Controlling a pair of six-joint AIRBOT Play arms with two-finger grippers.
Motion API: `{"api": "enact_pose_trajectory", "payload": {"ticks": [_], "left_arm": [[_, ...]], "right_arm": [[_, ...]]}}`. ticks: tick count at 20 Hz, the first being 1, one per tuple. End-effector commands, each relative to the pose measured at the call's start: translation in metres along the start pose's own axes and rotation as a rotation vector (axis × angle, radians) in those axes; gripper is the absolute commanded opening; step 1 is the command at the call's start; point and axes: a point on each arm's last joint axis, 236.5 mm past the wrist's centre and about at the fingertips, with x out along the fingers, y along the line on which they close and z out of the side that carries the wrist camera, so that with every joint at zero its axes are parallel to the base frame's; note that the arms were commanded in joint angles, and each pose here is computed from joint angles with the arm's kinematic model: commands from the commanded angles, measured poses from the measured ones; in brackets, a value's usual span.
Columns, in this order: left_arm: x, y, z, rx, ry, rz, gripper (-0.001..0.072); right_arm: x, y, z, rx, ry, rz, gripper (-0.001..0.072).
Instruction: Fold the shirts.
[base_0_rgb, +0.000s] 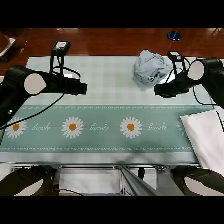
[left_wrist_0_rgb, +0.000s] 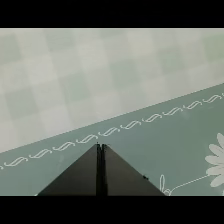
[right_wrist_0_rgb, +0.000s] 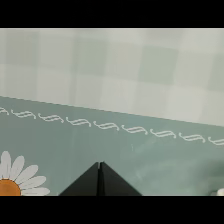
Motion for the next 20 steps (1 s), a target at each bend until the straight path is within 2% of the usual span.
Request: {"api": "enact_pose_trajectory", "payload": {"ticks": [1, 13, 20], "left_arm": [[0.0, 0.0, 0.0, 0.001, 0.0, 0.0, 0.0019], [0.0, 0.0, 0.0, 0.001, 0.0, 0.0, 0.0019], [0.0, -0.001, 0.011, 0.0, -0.046, -0.006, 0.0019]], "right_arm": [[0.0, 0.0, 0.0, -0.001, 0.0, 0.001, 0.0032], [0.0, 0.0, 0.001, -0.001, -0.002, 0.001, 0.0032], [-0.015, 0.005, 0.082, -0.027, -0.353, 0.014, 0.0032]]}}
